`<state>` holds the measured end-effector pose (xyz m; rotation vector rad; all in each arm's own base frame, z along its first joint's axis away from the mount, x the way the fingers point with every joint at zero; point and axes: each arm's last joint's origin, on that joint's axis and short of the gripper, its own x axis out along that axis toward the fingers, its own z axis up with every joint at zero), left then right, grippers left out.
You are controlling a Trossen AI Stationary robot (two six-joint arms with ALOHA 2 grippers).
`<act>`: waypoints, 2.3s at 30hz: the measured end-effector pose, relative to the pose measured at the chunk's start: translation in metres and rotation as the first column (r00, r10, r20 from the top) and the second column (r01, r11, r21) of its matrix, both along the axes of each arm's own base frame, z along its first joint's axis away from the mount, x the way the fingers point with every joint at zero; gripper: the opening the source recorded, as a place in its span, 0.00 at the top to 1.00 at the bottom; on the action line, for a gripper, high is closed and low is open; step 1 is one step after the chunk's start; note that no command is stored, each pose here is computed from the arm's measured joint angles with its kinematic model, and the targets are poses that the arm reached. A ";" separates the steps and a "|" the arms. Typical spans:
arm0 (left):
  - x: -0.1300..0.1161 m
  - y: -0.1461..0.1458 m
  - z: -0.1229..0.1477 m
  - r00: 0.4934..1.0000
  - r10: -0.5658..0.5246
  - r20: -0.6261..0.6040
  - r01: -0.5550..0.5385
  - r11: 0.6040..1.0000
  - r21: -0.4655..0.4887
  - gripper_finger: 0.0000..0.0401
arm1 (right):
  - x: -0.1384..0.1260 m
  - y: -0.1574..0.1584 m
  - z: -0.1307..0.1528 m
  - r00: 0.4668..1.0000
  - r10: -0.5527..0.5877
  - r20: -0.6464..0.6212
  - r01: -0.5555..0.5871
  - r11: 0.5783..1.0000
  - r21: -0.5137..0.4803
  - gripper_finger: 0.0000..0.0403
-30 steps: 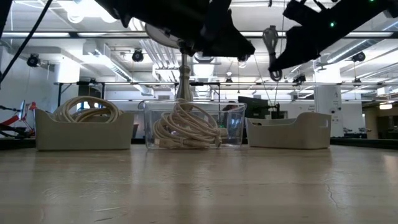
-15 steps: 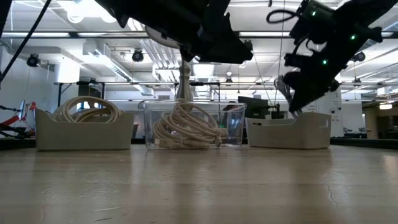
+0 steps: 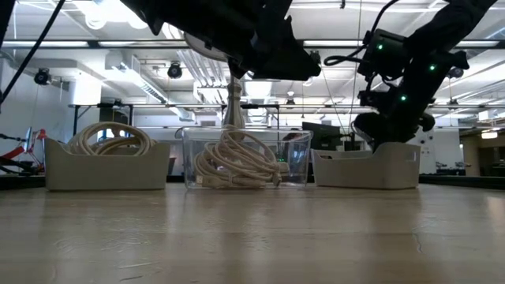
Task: Pick & Place USB Port
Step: Put the blue charger cable into the right gray bin, then return to Home Position
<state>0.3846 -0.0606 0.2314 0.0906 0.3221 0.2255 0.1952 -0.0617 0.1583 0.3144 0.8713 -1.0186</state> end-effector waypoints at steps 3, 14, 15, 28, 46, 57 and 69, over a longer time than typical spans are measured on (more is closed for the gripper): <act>0.000 0.000 0.000 1.000 0.002 0.002 -0.002 1.000 -0.007 0.54 | 0.000 -0.001 -0.002 1.000 0.009 -0.015 -0.009 1.000 0.003 0.93; 0.000 0.000 0.000 1.000 0.007 0.006 -0.007 1.000 -0.021 0.54 | 0.001 0.000 -0.002 0.998 0.051 -0.033 -0.051 0.999 0.019 0.93; 0.000 0.000 0.000 1.000 0.007 0.006 -0.007 1.000 -0.021 0.54 | 0.000 0.000 -0.002 0.998 0.057 -0.038 -0.056 0.998 0.017 0.93; 0.000 0.000 0.000 1.000 0.007 0.006 -0.007 1.000 -0.020 0.54 | 0.000 -0.001 -0.001 0.997 0.051 -0.054 -0.052 0.998 -0.021 0.71; -0.021 0.001 0.025 0.999 0.024 -0.036 -0.027 0.997 -0.071 0.55 | 0.020 0.001 0.061 0.979 0.099 0.178 -0.088 0.994 -0.071 0.61; -0.102 -0.005 0.066 0.996 0.078 0.051 -0.076 0.996 -0.048 0.55 | 0.013 0.053 0.098 0.860 0.438 0.261 -0.415 0.899 -0.142 0.67; -0.207 0.003 0.034 0.989 0.078 0.126 -0.061 0.989 -0.134 0.63 | 0.007 0.097 0.088 0.633 0.733 0.250 -0.698 0.680 -0.225 0.74</act>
